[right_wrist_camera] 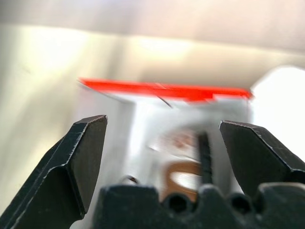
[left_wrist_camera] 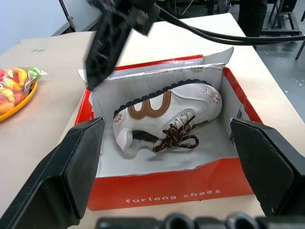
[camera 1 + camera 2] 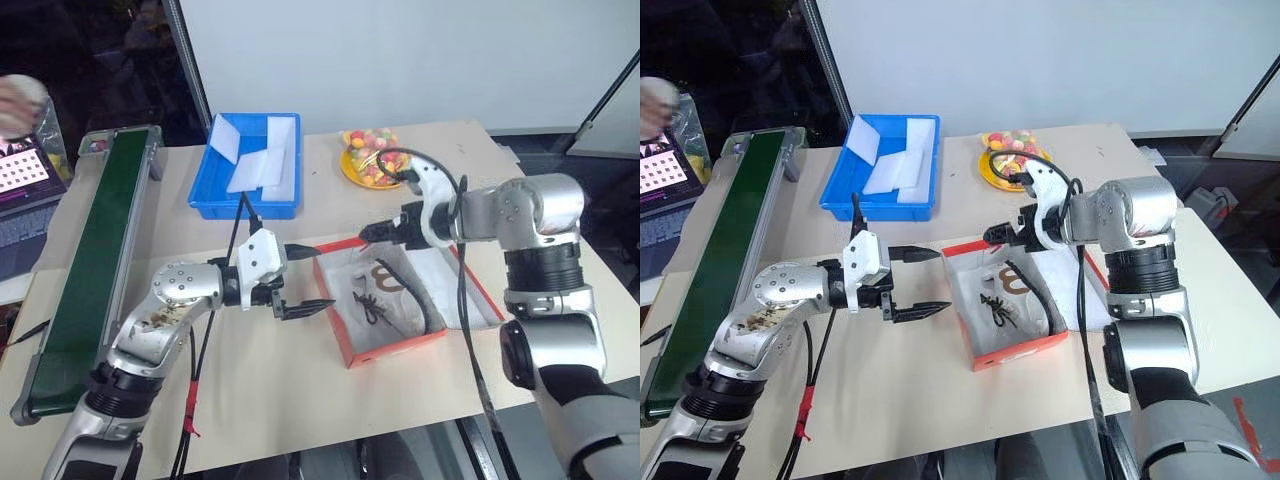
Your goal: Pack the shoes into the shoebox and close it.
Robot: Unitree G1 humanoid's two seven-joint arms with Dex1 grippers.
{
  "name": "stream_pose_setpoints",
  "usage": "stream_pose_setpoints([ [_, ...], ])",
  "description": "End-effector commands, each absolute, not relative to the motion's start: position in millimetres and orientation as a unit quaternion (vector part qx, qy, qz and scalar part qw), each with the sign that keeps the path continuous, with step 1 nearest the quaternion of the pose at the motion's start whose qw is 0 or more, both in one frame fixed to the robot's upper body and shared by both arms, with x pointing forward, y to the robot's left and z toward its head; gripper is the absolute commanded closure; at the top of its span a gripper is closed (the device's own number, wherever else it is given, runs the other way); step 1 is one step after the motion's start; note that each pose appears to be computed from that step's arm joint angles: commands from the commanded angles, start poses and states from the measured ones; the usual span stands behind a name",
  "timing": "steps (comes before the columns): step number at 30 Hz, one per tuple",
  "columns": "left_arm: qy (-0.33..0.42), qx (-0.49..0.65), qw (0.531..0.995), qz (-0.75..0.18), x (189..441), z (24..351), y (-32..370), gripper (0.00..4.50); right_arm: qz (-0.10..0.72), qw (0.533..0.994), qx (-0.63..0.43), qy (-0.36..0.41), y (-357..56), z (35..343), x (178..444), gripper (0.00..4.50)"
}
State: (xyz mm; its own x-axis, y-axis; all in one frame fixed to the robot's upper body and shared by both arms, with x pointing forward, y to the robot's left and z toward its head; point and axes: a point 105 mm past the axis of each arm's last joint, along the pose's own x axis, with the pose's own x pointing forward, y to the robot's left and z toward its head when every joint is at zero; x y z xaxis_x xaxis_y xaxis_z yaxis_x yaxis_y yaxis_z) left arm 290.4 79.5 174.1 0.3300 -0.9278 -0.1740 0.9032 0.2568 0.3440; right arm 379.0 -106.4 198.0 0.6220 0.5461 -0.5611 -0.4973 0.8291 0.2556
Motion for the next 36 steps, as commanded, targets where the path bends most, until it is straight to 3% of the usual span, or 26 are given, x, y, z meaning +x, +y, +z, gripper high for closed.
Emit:
stream_pose_setpoints([
  [1, -0.057, 0.193, 0.811, -0.55, 300, 187, 82, 0.0, 0.279, 0.927, 0.039, 0.247, -105, 228, 381, 0.07],
  [4, -0.059, 0.169, 0.872, -0.456, 327, 192, 97, 0.0, 0.294, 0.947, -0.033, 0.122, -93, 250, 375, 0.07],
  [8, -0.049, 0.121, 0.963, -0.235, 364, 200, 143, 0.0, 0.361, 0.913, -0.183, -0.05, -60, 260, 330, 0.07],
  [11, -0.037, 0.11, 0.99, -0.079, 367, 197, 188, 0.0, 0.374, 0.904, -0.198, -0.054, -56, 236, 311, 0.07],
  [17, 0.003, 0.093, 0.992, 0.085, 349, 177, 259, 0.0, 0.376, 0.913, -0.153, -0.039, -52, 213, 305, 0.07],
  [24, 0.022, 0.112, 0.983, 0.143, 334, 164, 301, 0.0, 0.382, 0.912, -0.144, -0.025, -43, 189, 307, 0.07],
  [28, 0.047, 0.113, 0.967, 0.226, 322, 160, 344, 0.0, 0.37, 0.92, -0.125, -0.03, -42, 188, 314, 0.07],
  [36, 0.059, 0.103, 0.964, 0.237, 321, 163, 357, 0.0, 0.358, 0.926, -0.119, -0.023, -40, 184, 318, 0.07],
])
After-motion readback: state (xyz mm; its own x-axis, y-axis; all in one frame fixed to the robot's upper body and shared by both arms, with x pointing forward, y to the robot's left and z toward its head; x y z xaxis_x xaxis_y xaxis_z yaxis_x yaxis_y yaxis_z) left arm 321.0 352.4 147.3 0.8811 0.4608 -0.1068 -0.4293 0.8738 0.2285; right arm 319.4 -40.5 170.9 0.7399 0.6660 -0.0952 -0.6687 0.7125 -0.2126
